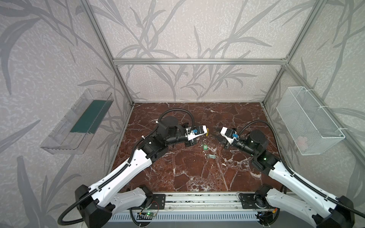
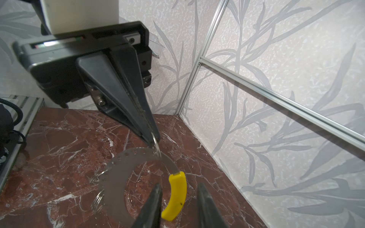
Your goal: Put the keys on the keyring
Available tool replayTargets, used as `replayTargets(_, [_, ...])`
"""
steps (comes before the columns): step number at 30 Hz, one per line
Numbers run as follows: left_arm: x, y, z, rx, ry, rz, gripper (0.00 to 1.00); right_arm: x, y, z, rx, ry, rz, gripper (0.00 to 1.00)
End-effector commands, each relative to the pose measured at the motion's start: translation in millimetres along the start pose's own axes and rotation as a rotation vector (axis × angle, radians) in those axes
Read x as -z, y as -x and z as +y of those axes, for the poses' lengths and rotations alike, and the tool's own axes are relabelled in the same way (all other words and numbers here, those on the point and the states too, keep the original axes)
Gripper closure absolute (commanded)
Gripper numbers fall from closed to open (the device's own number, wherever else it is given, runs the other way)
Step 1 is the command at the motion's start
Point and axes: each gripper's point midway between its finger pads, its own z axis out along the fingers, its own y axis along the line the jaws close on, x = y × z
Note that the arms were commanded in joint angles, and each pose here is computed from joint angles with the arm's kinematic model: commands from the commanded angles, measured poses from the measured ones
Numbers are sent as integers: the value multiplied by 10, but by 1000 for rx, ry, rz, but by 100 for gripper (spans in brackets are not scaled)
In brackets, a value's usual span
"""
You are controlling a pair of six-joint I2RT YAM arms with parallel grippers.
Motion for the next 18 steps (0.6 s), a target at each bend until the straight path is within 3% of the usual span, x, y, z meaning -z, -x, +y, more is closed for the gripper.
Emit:
replayTargets(1, [-26,-297,-59,-137,-24,196,100,-6,-19,66,32,40,34,72])
replayTargets(18, [-103,-73,-112,-212,-10,167,100,-205,-36,236,3,150,-1,78])
